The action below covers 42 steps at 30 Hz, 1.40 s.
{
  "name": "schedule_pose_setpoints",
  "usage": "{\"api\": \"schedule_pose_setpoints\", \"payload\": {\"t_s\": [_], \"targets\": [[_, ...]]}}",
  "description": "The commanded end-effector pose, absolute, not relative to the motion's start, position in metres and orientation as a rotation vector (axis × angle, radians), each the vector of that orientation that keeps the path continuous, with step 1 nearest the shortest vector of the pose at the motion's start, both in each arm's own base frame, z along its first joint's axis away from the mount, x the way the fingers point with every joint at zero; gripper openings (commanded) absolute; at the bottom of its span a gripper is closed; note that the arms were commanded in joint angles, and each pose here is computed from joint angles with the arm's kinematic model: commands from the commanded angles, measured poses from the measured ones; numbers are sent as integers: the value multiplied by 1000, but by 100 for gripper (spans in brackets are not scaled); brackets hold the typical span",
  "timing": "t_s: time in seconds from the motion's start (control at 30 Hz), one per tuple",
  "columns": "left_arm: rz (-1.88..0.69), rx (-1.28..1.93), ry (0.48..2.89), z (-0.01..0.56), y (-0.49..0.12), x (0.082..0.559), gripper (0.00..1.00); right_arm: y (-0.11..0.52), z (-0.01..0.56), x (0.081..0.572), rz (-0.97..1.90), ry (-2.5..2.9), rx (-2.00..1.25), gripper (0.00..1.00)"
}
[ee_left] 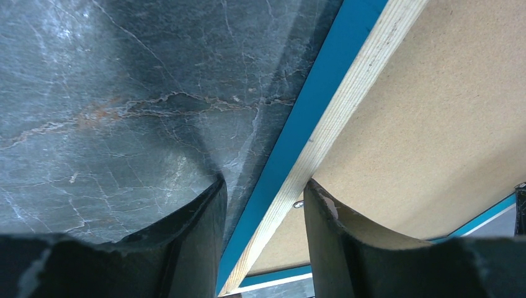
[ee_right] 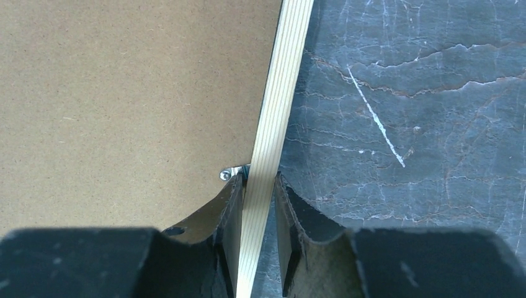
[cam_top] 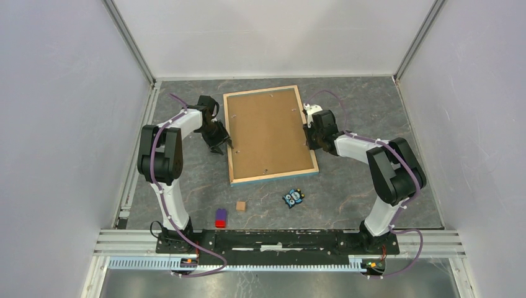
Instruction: Put the photo into the frame
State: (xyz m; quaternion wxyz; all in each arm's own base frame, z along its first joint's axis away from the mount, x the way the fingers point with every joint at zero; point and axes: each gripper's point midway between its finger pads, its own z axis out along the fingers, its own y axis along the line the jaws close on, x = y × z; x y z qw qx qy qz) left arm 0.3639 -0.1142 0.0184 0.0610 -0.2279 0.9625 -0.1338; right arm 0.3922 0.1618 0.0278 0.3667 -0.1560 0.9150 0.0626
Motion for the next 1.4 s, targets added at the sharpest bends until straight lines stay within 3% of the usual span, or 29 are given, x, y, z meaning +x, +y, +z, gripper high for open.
{"api": "schedule_pose_setpoints", "payload": {"t_s": [0.0, 0.17, 0.27, 0.47, 0.67, 0.83, 1.37], "targets": [[-304, -643, 2954, -3, -102, 359, 55, 159, 29, 396, 135, 2345, -428, 30], [-305, -642, 2953, -2, -103, 360, 55, 160, 32, 393, 150, 2337, -437, 35], [-307, -642, 2953, -2, -103, 360, 55, 171, 45, 397, 218, 2280, -430, 55], [-308, -644, 2958, -4, -103, 359, 55, 175, 59, 393, 287, 2211, -376, 68], [-317, -649, 2960, -4, -104, 359, 54, 146, 46, 404, 150, 2268, -55, 70], [-327, -654, 2964, -6, -106, 359, 54, 144, 32, 402, 136, 2318, 108, 65], [-338, -650, 2962, -4, -107, 360, 53, 138, 17, 398, 30, 2377, 194, 64]]}}
